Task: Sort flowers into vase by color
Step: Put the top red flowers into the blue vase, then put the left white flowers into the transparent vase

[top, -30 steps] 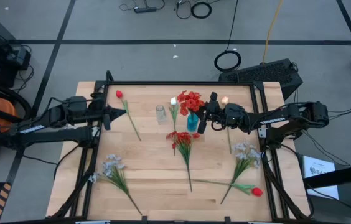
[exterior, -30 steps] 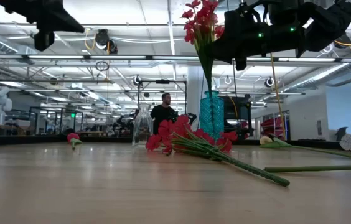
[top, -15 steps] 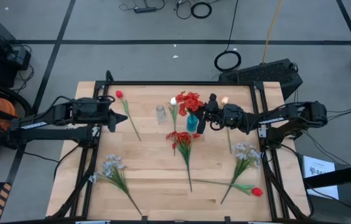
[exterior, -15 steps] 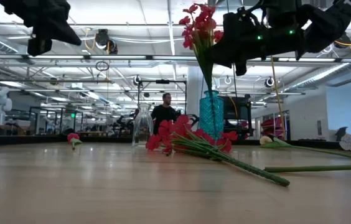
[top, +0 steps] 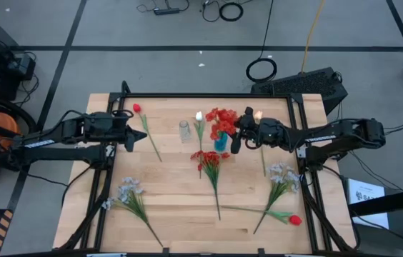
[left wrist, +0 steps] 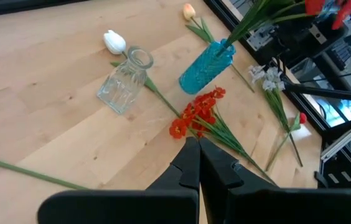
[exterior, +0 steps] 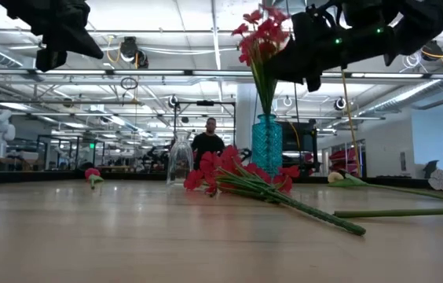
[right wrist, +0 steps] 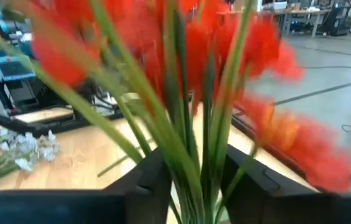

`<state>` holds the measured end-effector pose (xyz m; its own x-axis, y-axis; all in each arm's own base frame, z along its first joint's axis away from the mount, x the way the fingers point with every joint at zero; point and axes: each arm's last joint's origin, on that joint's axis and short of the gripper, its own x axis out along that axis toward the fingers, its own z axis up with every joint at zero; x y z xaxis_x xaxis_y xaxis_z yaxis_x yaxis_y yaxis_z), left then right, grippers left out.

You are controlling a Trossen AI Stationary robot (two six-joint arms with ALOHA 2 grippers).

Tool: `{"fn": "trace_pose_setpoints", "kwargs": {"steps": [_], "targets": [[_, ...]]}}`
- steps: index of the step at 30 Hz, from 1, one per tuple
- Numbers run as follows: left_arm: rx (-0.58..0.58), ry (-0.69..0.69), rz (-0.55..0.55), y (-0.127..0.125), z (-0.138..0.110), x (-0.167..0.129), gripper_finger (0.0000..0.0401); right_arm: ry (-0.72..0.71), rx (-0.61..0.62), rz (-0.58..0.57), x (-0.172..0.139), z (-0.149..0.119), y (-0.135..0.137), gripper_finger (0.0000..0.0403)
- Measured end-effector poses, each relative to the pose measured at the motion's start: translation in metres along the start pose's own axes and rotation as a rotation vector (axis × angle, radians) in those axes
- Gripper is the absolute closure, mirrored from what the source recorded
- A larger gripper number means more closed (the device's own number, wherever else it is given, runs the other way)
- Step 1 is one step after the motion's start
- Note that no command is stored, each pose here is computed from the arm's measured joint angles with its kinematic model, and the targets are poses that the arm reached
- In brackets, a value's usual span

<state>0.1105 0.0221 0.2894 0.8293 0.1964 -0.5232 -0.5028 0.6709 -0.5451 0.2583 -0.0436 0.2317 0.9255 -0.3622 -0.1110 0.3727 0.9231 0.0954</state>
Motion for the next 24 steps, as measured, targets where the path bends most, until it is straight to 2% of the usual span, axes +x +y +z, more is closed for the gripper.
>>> {"fn": "trace_pose_setpoints", "kwargs": {"steps": [4, 11, 18, 24], "targets": [[0.005, 0.000, 0.000, 0.000, 0.000, 0.000, 0.0400, 0.118, -0.030, -0.015, -0.003, 0.010, 0.001, 0.0255], [0.048, 0.000, 0.000, 0.000, 0.000, 0.000, 0.0400, 0.386, -0.078, 0.003, -0.007, 0.052, 0.006, 0.0232], [0.051, 0.004, -0.005, 0.000, 0.000, 0.000, 0.0400, 0.558, -0.042, -0.011, -0.023, 0.096, 0.009, 0.0235], [0.051, 0.014, -0.016, 0.000, 0.000, 0.000, 0.0400, 0.683, 0.014, -0.043, -0.037, 0.103, 0.012, 0.0250]]}}
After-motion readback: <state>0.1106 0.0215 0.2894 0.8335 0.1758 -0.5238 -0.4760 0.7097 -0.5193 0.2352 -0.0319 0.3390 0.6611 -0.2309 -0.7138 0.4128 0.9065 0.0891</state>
